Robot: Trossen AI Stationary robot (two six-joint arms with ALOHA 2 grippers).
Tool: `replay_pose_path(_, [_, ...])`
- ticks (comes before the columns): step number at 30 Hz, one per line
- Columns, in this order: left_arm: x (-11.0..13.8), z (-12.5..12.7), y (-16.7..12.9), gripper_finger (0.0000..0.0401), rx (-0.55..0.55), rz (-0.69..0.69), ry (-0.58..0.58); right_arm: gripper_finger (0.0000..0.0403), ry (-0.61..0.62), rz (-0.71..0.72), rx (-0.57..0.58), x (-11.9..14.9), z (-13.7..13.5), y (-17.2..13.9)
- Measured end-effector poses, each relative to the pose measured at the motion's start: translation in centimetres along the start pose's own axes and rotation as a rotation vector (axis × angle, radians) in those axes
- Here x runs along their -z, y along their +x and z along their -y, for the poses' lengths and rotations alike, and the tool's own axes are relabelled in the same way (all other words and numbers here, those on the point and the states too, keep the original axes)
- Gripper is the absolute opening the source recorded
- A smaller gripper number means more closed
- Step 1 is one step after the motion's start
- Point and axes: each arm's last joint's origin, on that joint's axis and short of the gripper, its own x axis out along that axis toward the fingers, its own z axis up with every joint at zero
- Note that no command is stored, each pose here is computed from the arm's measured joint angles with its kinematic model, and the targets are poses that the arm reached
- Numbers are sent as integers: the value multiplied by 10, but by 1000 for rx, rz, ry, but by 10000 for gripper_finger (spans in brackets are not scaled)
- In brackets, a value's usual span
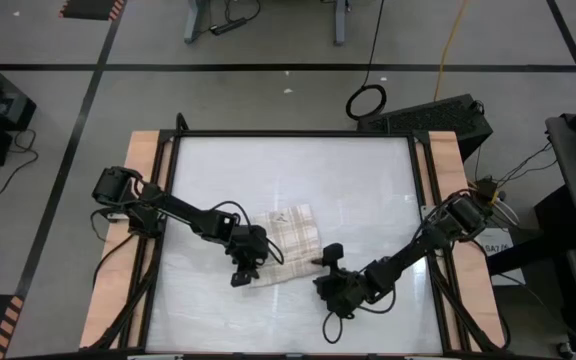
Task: Roll towel
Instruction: Roll the white towel
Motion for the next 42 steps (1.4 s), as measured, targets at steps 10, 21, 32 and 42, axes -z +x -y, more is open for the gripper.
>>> replay_pose_path(10, [0, 0, 0, 14, 1, 0, 2, 303, 51, -99, -60, -2, 33, 4])
replay_pose_path(21, [-1, 0, 0, 19, 5, 10, 8, 297, 153, -196, -343, 1, 73, 31])
replay_pose_path(32, [-4, 4, -6, 173, -15, 55, -100, 255, 203, -219, -433, 4, 84, 39])
replay_pose_path(42, [0, 32, -70, 279, -19, 166, -67, 262, 191, -224, -430, 5, 83, 38])
